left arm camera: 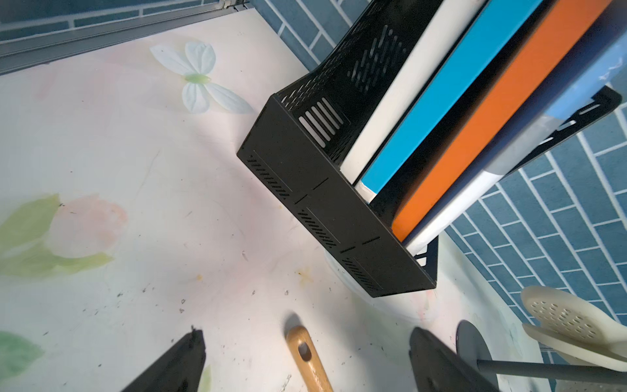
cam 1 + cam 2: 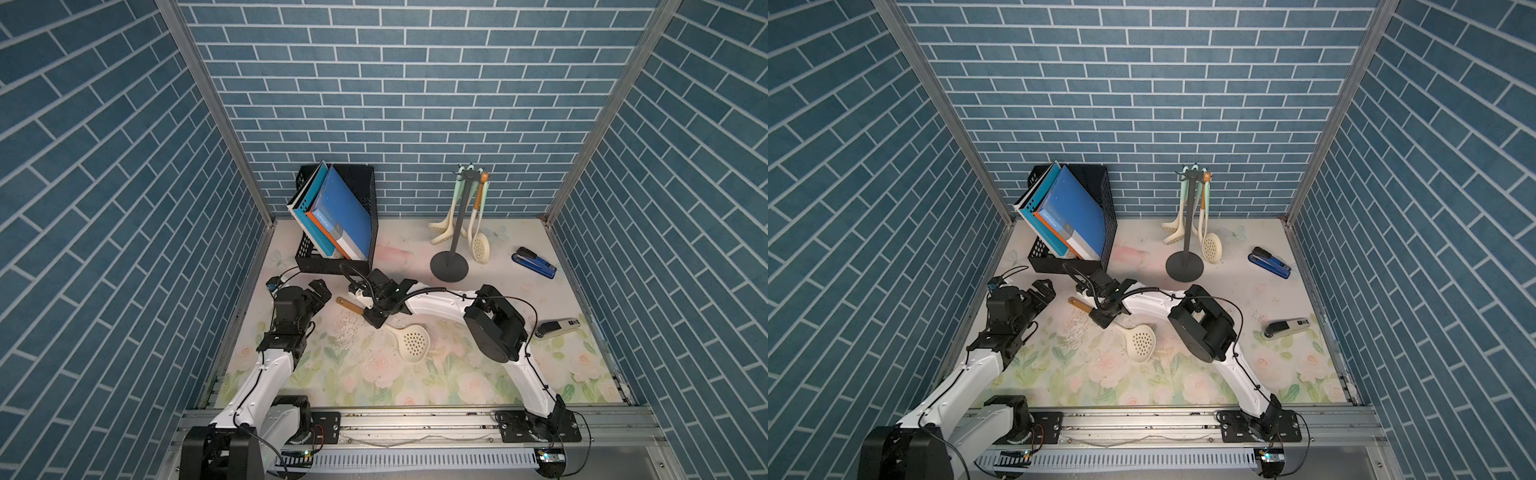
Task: Hang the skimmer on the kitchen utensil rack
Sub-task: Pick up the skimmer from the center of the board.
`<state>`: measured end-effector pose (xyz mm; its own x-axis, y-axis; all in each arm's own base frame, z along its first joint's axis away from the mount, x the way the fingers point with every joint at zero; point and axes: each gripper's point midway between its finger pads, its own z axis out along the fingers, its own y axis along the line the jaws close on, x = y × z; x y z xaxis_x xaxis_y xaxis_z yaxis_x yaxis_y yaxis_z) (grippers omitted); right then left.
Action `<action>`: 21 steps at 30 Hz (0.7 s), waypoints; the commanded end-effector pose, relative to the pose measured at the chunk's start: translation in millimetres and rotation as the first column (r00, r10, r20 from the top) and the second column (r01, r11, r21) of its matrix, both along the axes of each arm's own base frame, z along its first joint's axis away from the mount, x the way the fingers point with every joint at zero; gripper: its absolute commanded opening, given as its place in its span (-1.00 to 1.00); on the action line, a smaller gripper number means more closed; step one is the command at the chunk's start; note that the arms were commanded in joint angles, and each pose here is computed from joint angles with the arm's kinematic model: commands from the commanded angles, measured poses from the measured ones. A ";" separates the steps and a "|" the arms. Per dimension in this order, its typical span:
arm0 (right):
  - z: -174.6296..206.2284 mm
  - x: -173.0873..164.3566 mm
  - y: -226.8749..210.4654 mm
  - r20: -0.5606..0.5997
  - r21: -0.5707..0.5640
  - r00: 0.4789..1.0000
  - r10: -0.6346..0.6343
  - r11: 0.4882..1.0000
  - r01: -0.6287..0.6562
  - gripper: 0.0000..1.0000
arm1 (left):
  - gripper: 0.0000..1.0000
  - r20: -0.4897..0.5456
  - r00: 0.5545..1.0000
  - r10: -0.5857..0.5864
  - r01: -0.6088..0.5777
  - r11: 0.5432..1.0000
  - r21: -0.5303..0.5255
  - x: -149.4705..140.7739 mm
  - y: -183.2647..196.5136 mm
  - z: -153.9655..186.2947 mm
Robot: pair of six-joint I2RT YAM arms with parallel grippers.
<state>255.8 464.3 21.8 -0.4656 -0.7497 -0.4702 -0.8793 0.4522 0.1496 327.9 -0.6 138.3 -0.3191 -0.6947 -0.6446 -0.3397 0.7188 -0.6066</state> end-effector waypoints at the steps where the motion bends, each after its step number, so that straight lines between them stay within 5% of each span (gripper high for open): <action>1: -36.9 -46.8 -60.7 -0.248 -0.173 0.965 -0.081 0.984 0.039 -1.00 | 1.00 0.045 0.999 -0.007 0.007 1.000 -0.001 5.6 0.1 15.9; 14: 66.3 -19.5 -60.8 -0.143 0.029 0.982 -0.126 0.991 0.132 -1.00 | 0.99 0.111 0.978 -0.177 0.186 0.979 -0.078 15.4 -33.8 19.3; 21: 143.3 13.0 -74.4 -0.087 0.245 0.969 -0.233 0.937 0.247 -1.00 | 1.00 0.194 0.923 -0.331 0.357 0.926 -0.118 17.7 -64.5 30.6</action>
